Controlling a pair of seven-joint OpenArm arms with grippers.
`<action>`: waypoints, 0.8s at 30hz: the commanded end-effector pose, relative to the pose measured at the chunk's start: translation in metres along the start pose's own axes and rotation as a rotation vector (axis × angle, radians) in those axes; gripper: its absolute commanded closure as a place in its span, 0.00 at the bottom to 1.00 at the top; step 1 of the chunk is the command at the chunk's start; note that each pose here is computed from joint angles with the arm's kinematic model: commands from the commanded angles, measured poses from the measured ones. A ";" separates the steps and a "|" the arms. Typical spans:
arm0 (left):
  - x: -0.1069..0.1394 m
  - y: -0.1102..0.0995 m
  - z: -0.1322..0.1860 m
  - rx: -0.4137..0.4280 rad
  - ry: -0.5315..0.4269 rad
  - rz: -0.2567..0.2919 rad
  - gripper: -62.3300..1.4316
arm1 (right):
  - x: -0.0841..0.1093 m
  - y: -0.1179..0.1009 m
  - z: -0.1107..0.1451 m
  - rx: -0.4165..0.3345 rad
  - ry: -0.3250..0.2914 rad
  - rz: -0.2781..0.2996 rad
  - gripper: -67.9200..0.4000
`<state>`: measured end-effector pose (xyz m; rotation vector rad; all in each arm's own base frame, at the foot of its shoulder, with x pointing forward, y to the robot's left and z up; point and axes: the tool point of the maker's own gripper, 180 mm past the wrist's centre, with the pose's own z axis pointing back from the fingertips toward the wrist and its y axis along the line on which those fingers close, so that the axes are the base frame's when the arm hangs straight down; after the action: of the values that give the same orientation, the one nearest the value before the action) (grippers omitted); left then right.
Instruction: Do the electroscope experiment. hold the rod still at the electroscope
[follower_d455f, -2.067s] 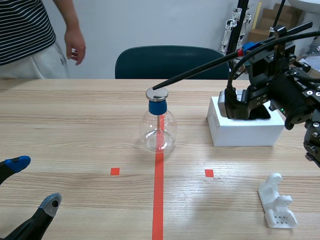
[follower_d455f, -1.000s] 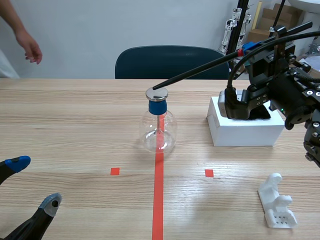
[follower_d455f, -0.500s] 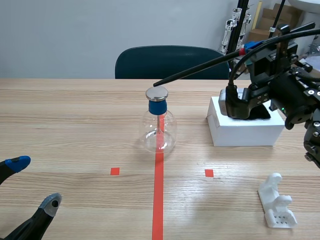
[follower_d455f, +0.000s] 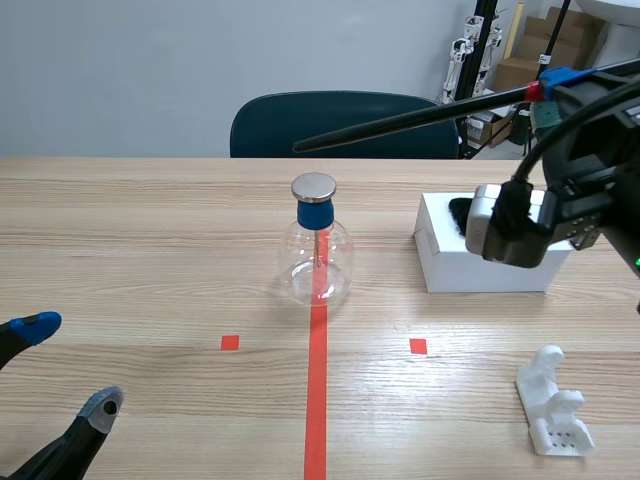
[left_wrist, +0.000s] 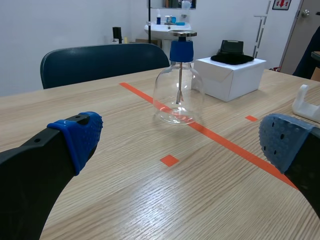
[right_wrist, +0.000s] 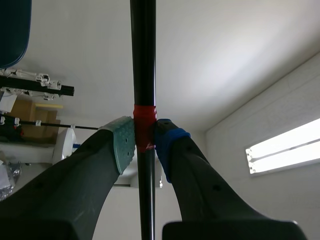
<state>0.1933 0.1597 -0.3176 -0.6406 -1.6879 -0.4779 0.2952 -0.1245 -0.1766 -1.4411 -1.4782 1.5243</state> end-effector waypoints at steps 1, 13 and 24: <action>0.009 0.003 -0.003 -0.005 -0.035 -0.016 0.00 | -0.004 -0.014 0.004 -0.043 0.032 -0.026 0.92; 0.009 0.003 -0.003 -0.005 -0.035 -0.016 0.00 | 0.024 -0.024 0.065 -0.041 0.052 -0.199 0.92; 0.009 0.003 -0.003 -0.005 -0.035 -0.016 0.00 | 0.048 -0.019 0.098 0.010 0.022 -0.355 0.92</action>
<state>0.1933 0.1597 -0.3176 -0.6406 -1.6879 -0.4779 0.1856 -0.1102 -0.2115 -1.0715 -1.5276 1.3512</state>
